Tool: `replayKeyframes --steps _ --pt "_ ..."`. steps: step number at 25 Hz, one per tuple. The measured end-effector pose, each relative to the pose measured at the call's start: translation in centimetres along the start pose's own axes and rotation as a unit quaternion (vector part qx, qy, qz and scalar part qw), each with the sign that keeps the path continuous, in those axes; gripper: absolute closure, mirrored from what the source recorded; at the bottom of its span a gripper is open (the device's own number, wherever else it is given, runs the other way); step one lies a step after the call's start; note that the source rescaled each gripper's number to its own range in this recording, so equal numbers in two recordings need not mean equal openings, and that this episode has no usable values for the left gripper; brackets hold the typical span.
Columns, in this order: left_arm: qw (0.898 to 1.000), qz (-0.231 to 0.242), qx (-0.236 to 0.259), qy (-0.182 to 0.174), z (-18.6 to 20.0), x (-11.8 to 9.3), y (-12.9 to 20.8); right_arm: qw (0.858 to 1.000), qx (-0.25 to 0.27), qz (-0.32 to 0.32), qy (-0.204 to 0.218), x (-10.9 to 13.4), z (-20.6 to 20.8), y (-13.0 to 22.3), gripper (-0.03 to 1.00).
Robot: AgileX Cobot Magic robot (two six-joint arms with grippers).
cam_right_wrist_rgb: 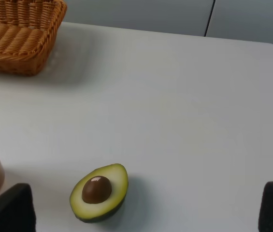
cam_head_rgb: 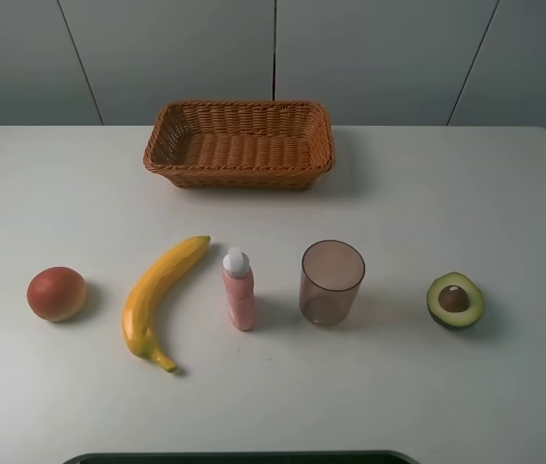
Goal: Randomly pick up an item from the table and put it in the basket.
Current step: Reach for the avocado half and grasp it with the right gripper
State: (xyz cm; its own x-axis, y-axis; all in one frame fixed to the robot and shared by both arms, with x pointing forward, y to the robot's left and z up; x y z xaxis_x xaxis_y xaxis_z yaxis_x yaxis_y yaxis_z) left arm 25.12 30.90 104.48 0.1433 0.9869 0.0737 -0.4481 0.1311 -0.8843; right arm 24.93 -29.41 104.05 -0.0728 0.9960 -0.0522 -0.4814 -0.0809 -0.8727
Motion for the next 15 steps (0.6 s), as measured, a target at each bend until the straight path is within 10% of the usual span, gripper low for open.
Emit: replayKeyframes --steps 15 --pt "1.000 0.000 0.000 0.000 0.00 0.00 0.00 1.000 0.000 0.000 0.000 0.00 0.00 0.00 -0.03"
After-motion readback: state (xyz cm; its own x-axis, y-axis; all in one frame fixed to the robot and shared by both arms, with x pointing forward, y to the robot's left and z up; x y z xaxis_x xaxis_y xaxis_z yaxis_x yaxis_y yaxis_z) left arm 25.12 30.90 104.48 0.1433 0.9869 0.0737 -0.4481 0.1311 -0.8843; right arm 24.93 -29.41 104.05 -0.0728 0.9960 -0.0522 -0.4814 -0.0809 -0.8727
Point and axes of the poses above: a point on each arm's last joint axis where the gripper is mounted, z pointing back along that axis away from the gripper, x along the wrist's bending axis when the last joint is at zero, y = z × x, the point moved 2 cm from there along -z, pointing out along that axis toward the gripper, and after that the axes turned 2 degrees about -z, right-handed, at the moved point
